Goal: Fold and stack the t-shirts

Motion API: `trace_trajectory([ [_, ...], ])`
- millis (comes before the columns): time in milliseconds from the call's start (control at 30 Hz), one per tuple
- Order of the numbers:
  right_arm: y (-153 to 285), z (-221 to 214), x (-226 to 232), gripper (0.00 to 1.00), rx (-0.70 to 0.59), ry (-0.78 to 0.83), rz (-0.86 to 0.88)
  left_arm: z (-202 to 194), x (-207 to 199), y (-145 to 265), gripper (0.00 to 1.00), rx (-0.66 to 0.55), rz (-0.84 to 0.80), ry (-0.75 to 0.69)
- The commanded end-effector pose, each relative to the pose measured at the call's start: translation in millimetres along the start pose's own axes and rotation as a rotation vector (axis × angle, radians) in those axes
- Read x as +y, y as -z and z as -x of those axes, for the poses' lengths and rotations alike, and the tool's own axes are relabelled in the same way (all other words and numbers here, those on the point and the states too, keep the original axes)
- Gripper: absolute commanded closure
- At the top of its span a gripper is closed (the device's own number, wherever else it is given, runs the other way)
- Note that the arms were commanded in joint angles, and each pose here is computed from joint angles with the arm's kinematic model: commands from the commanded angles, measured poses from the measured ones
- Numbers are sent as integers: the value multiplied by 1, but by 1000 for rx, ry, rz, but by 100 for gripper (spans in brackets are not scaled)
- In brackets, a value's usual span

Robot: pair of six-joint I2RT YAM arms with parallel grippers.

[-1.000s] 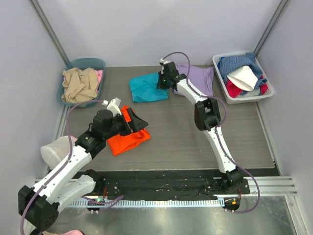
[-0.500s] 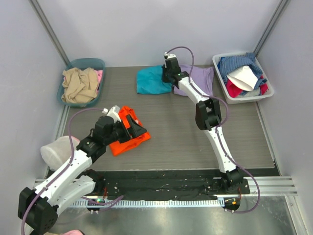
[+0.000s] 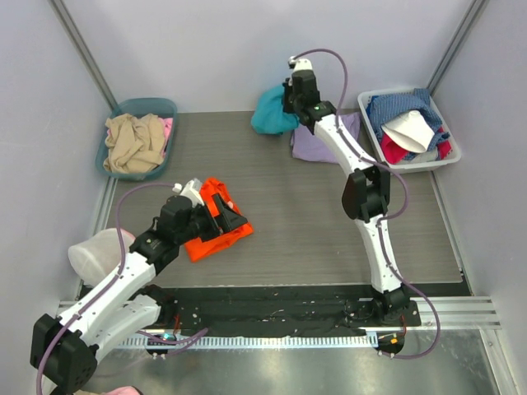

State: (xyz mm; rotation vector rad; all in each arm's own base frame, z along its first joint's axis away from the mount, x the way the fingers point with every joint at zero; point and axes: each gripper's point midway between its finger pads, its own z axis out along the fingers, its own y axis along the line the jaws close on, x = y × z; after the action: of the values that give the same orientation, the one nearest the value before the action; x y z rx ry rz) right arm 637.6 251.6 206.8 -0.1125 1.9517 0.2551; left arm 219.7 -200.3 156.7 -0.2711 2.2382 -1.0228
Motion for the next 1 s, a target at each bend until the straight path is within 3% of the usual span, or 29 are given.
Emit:
trace_trajectory([
  [0, 33, 63, -50, 99, -119, -28, -67, 8, -10, 3, 0, -36, -41, 3],
  [367, 41, 21, -146, 99, -6, -75, -167, 5, -9, 1, 0, -26, -45, 16],
  [967, 57, -33, -191, 99, 124, -114, -279, 4, -11, 5, 0, -25, -54, 22],
])
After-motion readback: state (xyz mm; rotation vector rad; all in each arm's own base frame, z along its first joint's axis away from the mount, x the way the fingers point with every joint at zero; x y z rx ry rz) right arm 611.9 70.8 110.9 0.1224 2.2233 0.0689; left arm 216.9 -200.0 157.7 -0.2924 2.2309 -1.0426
